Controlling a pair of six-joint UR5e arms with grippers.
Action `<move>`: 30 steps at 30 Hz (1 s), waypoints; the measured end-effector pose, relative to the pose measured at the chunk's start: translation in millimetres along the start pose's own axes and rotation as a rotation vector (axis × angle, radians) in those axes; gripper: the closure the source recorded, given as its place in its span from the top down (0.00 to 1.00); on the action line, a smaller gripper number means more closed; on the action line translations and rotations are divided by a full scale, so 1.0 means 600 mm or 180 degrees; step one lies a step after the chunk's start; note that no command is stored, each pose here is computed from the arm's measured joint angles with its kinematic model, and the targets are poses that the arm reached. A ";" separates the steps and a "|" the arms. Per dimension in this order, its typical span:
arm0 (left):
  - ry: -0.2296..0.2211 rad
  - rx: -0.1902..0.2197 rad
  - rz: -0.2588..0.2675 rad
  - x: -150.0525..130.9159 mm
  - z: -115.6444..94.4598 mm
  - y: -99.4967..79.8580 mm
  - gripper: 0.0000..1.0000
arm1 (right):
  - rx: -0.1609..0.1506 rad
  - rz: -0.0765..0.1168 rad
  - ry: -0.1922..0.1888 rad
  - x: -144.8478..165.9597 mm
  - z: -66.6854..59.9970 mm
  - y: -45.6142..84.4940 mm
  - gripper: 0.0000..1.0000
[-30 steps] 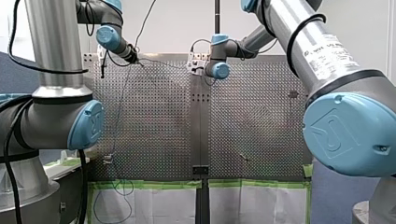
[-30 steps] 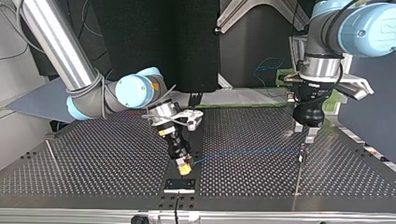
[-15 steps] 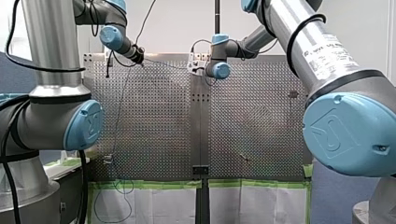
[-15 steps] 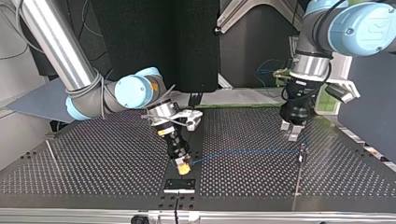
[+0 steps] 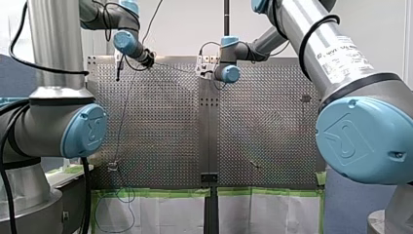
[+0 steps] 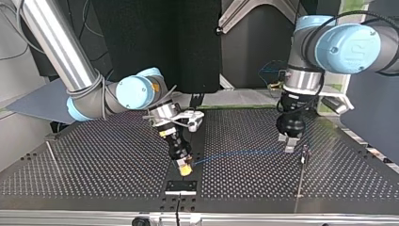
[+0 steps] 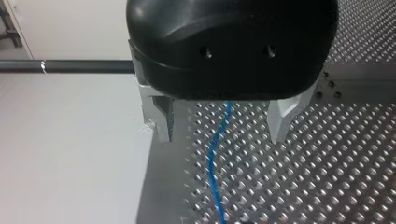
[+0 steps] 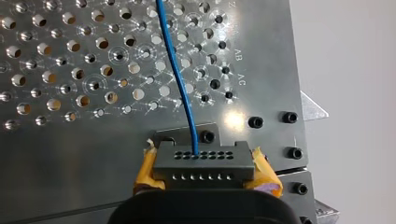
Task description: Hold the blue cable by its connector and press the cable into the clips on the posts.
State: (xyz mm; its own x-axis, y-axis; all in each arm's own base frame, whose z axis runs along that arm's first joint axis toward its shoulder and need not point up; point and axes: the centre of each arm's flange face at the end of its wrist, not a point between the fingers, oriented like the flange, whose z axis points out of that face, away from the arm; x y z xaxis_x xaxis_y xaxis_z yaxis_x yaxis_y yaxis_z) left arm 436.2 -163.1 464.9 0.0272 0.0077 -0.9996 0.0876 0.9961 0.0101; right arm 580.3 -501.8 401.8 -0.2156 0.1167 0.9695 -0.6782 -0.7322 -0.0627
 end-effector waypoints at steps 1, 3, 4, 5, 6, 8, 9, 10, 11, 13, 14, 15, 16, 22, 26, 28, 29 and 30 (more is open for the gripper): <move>0.0002 -0.0026 0.0002 0.005 0.005 0.000 1.00 | 0.0000 0.0000 -0.0001 0.000 0.000 0.000 0.00; -0.0013 -0.0064 0.0001 0.008 0.010 0.000 1.00 | -0.0001 -0.0002 -0.0002 -0.001 0.000 0.000 0.00; -0.0029 -0.0092 0.0000 0.009 0.013 0.001 1.00 | 0.0000 -0.0002 -0.0002 -0.001 0.000 0.000 0.00; -0.0044 -0.0115 -0.0002 0.010 0.015 0.002 1.00 | -0.0001 -0.0003 -0.0002 -0.001 0.000 0.000 0.00; -0.0060 -0.0139 -0.0004 0.010 0.017 0.003 1.00 | -0.0001 -0.0004 -0.0002 -0.001 0.000 0.000 0.00; -0.0079 -0.0196 -0.0004 0.015 0.024 0.005 1.00 | -0.0001 -0.0005 -0.0002 -0.001 0.000 0.000 0.00; -0.0082 -0.0217 -0.0003 0.018 0.027 0.005 1.00 | -0.0001 -0.0005 -0.0002 -0.001 -0.001 0.000 0.00; -0.0083 -0.0241 0.0000 0.023 0.032 0.005 1.00 | 0.0000 -0.0005 -0.0002 -0.001 0.000 0.000 0.00; -0.0085 -0.0256 0.0002 0.027 0.035 0.005 1.00 | -0.0001 -0.0005 -0.0002 -0.001 -0.001 0.000 0.00; -0.0086 -0.0276 0.0002 0.036 0.044 0.002 1.00 | 0.0000 -0.0006 -0.0002 -0.001 -0.001 0.000 0.00; -0.0098 -0.0281 0.0000 0.039 0.048 0.001 1.00 | -0.0001 -0.0006 -0.0002 -0.001 -0.001 0.000 0.00; -0.0115 -0.0284 -0.0003 0.040 0.050 -0.001 1.00 | 0.0000 -0.0006 -0.0002 -0.002 -0.001 0.000 0.00; -0.0140 -0.0287 -0.0011 0.040 0.054 -0.002 1.00 | 0.0000 -0.0006 -0.0002 -0.001 -0.001 0.000 0.00; -0.0279 -0.0307 -0.0046 0.019 0.062 -0.011 1.00 | -0.0001 -0.0011 -0.0001 -0.002 0.000 0.000 0.00; -0.0321 -0.0321 -0.0063 0.008 0.069 -0.015 1.00 | -0.0001 -0.0014 -0.0003 -0.002 0.000 0.001 0.00; -0.0300 -0.0313 -0.0067 0.010 0.074 -0.019 1.00 | -0.0001 -0.0015 -0.0004 -0.003 0.000 0.001 0.00; -0.0287 -0.0308 -0.0067 0.012 0.077 -0.020 1.00 | -0.0001 -0.0015 -0.0005 -0.003 0.000 0.001 0.00; -0.0274 -0.0302 -0.0068 0.015 0.079 -0.022 1.00 | -0.0001 -0.0015 -0.0005 -0.003 0.000 0.001 0.00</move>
State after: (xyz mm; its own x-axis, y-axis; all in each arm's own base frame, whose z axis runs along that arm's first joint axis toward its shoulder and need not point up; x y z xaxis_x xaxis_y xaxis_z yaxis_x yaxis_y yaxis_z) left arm 482.7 -180.5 456.9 0.1120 -0.0171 -0.9936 -0.0053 0.9998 -0.0178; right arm 580.3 -502.1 399.9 -0.2112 0.1190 0.9702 -0.6795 -0.7314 -0.0582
